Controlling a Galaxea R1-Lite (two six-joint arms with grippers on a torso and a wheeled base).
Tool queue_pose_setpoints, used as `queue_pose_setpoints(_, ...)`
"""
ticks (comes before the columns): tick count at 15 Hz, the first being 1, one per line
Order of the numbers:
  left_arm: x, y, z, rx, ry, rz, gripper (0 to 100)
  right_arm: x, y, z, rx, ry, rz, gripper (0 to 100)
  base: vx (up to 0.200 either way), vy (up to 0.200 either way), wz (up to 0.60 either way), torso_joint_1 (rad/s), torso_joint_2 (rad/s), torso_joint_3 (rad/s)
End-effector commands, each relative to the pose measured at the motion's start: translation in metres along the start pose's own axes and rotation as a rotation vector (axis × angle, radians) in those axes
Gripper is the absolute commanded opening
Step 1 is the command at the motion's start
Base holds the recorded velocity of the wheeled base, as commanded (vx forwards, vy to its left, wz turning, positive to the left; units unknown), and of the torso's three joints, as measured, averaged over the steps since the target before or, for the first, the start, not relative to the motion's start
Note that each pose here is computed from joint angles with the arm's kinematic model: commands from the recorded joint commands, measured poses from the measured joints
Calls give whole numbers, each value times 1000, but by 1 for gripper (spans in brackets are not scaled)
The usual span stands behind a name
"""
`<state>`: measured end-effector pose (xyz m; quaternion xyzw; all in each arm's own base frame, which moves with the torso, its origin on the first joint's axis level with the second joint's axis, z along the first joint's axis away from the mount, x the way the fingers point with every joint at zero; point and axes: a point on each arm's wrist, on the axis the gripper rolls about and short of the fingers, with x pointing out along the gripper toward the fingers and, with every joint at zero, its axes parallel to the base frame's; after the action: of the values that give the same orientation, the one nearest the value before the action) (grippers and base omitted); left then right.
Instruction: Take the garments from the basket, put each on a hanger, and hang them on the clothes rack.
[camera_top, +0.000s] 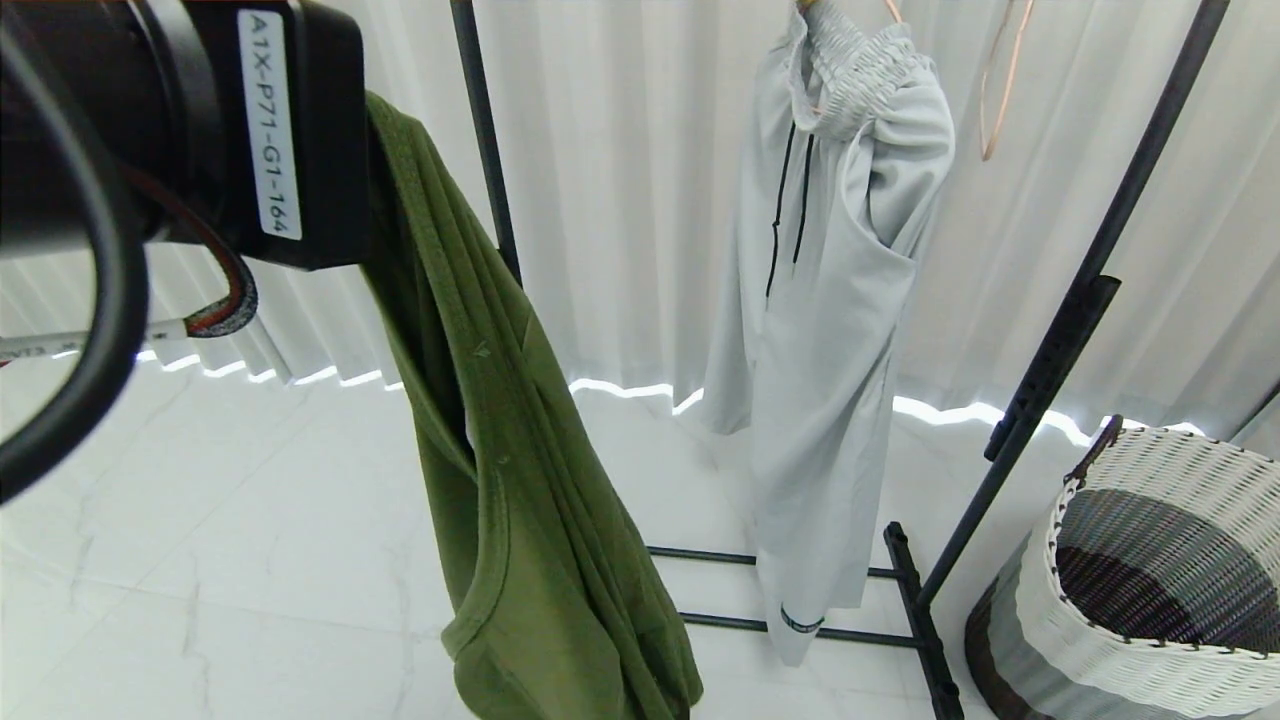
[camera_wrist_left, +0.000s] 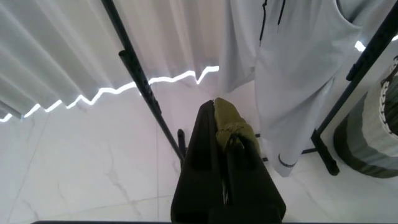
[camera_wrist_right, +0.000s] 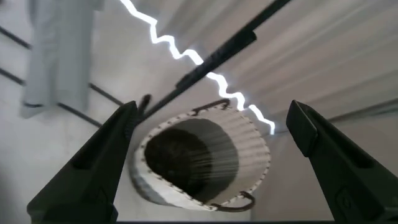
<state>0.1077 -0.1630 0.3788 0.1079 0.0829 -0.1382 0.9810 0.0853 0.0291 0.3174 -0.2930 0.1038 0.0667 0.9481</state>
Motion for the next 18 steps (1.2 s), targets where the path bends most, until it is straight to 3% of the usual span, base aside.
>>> queue_pose_setpoints(1, 0, 0, 0, 0, 1, 0, 0, -2, 8, -30, -36, 2, -91, 100, 0, 0, 0, 0, 0, 0)
queue_pose_setpoints(5, -1, 1, -4, 7, 8, 0, 0, 7, 15, -51, -75, -28, -205, 100, 0, 0, 0, 0, 0, 0)
queue_pose_setpoints(8, -1, 1, -10, 18, 22, 0, 0, 7, 15, -51, -58, -35, -202, 100, 0, 0, 0, 0, 0, 0)
queue_pose_setpoints(12, 3, -3, -20, -20, 53, -1, 0, 6, 17, -54, 48, -48, -185, 100, 0, 0, 0, 0, 0, 0)
queue_pose_setpoints(18, 2, 3, -27, -13, 70, 19, 0, -5, 36, -86, 76, -46, -117, 100, 0, 0, 0, 0, 0, 0)
